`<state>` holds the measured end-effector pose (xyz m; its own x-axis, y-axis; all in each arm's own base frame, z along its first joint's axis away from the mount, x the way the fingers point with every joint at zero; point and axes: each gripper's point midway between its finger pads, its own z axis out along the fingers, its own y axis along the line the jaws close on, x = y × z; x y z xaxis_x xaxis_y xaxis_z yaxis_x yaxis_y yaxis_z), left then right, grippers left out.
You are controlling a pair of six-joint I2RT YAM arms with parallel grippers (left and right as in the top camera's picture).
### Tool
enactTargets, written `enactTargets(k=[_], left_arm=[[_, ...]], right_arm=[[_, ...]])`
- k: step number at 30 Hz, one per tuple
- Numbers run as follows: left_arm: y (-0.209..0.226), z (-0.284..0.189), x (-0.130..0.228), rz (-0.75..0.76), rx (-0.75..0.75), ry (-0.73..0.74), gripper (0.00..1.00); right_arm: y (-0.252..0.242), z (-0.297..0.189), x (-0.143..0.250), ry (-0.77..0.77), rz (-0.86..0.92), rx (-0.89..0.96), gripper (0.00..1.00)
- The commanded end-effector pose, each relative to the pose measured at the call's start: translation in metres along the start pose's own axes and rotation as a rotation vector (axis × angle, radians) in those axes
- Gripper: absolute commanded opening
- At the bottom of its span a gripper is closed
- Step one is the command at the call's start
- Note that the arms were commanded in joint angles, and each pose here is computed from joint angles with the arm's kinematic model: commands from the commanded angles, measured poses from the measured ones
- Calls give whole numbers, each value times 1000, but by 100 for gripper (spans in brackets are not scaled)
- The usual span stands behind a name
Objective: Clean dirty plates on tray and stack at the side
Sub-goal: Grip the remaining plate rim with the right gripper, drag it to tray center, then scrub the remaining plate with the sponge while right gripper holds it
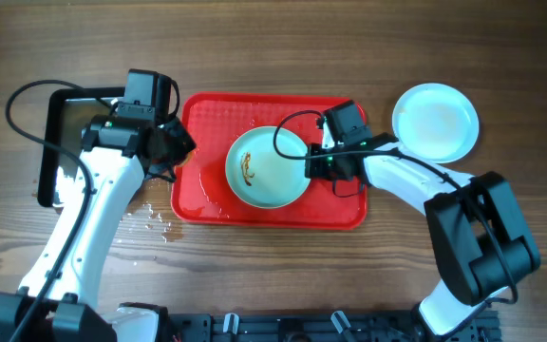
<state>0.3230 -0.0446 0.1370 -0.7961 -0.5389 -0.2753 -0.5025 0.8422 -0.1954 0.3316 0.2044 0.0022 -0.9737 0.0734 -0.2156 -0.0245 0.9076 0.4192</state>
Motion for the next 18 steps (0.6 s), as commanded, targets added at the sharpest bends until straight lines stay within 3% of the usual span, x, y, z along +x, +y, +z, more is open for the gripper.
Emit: enactTargets(k=[1, 3, 10, 14, 18], left_arm=[[-22, 28, 22, 44, 115, 135, 4], [-49, 49, 45, 114, 237, 233, 4], [-112, 85, 111, 343, 292, 293, 4], [-123, 100, 129, 387, 292, 309, 4], [-114, 119, 132, 417, 197, 270, 4]], right_arm=[[-6, 9, 0, -21, 4, 39, 4], [-6, 9, 0, -24, 4, 38, 4], [-7, 9, 3, -11, 11, 45, 4], [-9, 9, 6, 1, 14, 52, 4], [-9, 9, 6, 1, 14, 52, 4]])
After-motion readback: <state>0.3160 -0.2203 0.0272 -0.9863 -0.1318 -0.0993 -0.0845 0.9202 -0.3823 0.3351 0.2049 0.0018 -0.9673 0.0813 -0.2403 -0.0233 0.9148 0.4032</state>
